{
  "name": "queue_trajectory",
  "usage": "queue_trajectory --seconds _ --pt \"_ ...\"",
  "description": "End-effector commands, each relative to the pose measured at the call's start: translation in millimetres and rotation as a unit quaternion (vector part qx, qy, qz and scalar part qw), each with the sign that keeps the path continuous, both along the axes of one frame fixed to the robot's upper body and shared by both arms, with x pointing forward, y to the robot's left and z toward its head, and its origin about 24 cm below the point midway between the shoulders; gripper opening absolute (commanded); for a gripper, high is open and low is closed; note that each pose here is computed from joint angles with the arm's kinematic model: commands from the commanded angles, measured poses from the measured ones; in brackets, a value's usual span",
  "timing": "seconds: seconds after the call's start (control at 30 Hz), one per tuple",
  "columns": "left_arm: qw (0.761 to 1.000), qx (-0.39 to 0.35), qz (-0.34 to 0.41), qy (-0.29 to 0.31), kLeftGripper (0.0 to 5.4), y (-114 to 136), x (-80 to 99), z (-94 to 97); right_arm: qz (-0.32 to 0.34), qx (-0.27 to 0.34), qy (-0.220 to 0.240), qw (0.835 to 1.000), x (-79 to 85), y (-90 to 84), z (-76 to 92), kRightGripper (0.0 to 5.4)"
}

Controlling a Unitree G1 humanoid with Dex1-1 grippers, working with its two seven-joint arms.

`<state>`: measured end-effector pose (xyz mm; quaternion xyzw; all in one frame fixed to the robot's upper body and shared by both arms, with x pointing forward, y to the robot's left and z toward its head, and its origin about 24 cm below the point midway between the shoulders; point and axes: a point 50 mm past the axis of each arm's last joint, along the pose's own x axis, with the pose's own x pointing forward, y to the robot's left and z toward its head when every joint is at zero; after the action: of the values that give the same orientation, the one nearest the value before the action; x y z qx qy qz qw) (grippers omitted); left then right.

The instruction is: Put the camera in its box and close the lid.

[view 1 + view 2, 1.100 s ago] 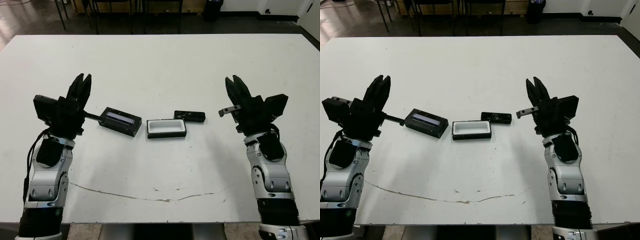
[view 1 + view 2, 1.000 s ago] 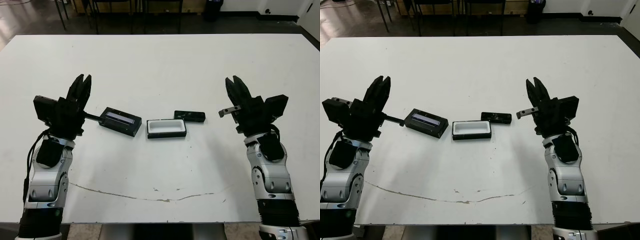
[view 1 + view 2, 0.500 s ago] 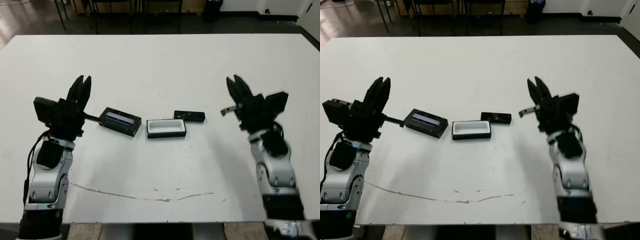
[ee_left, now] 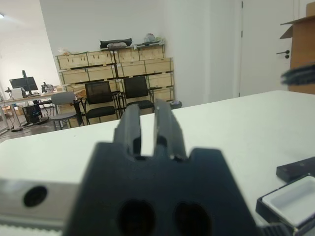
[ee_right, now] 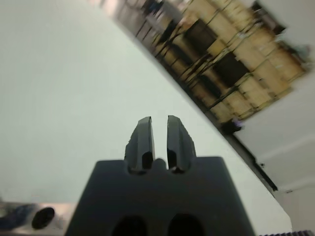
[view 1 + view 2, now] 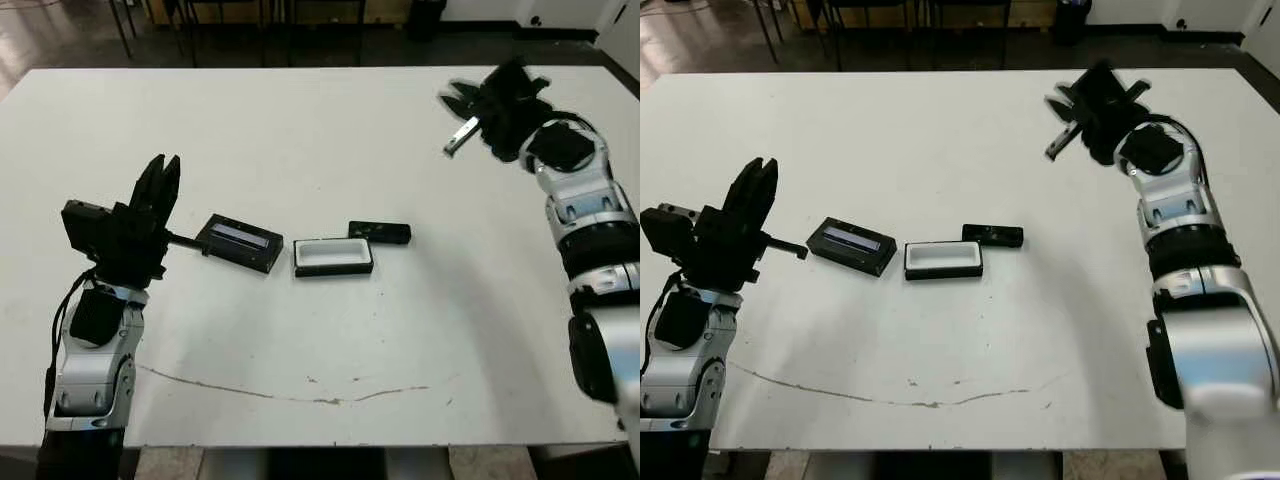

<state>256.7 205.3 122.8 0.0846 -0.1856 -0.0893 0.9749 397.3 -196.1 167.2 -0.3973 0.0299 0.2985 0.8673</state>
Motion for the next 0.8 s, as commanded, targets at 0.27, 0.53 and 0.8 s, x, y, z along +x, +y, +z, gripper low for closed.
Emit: queue_trajectory --seconds 0.27,0.53,0.8 --pt "1.000 0.001 0.002 0.020 0.01 1 1.9 -6.2 0.073 -0.138 0.125 0.980 2.2 25.0 -14.5 0.00" --pt "1.000 0.008 0.005 0.020 0.01 -2 2.2 -5.7 0.097 -0.164 0.175 0.966 -4.6 32.8 -40.4 0.00" --pt "1.000 0.002 0.004 0.018 0.01 -3 1.7 -6.7 0.102 -0.173 0.195 0.960 -11.1 31.5 -59.1 0.00"
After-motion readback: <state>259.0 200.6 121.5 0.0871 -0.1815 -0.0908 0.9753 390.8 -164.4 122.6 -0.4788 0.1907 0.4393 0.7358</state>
